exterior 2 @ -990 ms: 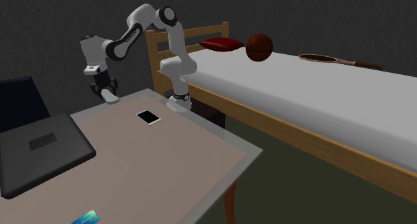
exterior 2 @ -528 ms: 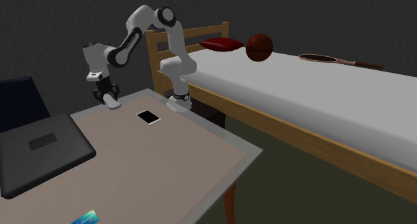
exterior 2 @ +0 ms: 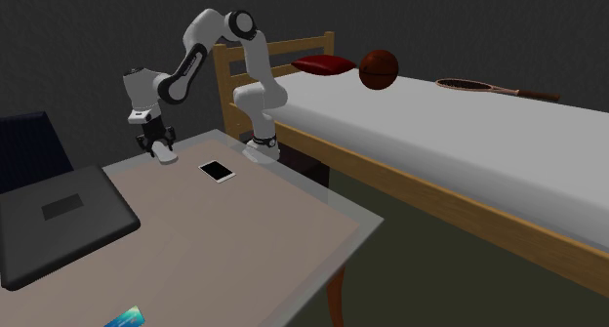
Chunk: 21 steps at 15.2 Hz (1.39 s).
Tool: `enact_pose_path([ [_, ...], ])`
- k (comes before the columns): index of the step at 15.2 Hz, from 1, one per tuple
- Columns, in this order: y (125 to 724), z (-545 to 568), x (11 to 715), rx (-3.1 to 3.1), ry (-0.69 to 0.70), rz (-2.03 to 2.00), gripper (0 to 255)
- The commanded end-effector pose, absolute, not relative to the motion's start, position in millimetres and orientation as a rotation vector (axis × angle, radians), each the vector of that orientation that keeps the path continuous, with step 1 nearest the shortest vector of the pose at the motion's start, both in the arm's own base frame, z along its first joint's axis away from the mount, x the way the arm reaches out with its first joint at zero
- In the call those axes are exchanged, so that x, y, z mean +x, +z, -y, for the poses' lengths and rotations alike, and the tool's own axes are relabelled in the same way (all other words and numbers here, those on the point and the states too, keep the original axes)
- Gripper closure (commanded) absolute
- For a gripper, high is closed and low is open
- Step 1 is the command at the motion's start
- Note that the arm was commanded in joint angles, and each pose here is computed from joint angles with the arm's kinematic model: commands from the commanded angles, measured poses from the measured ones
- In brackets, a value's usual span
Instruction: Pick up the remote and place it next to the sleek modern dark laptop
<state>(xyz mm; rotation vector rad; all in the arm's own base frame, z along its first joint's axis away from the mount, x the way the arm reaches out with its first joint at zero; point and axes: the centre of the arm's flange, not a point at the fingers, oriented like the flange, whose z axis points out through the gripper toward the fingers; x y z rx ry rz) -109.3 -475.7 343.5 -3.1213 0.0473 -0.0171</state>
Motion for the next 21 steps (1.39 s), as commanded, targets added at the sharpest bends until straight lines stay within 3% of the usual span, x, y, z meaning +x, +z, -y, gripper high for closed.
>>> enact_pose_path([
  [1, 343.4, 475.7, -109.3, -3.122, -0.017, -0.047, 255],
  [3, 343.4, 475.7, -109.3, -3.122, -0.017, -0.047, 255],
  [4, 343.4, 475.7, -109.3, -3.122, -0.017, -0.047, 0],
  [9, 343.4, 475.8, -109.3, -3.122, -0.017, -0.047, 0],
  [13, 393.4, 476.7, -109.9, -3.122, -0.017, -0.047, 0],
  [21, 393.4, 476.7, -109.9, -3.122, -0.017, -0.047, 0],
])
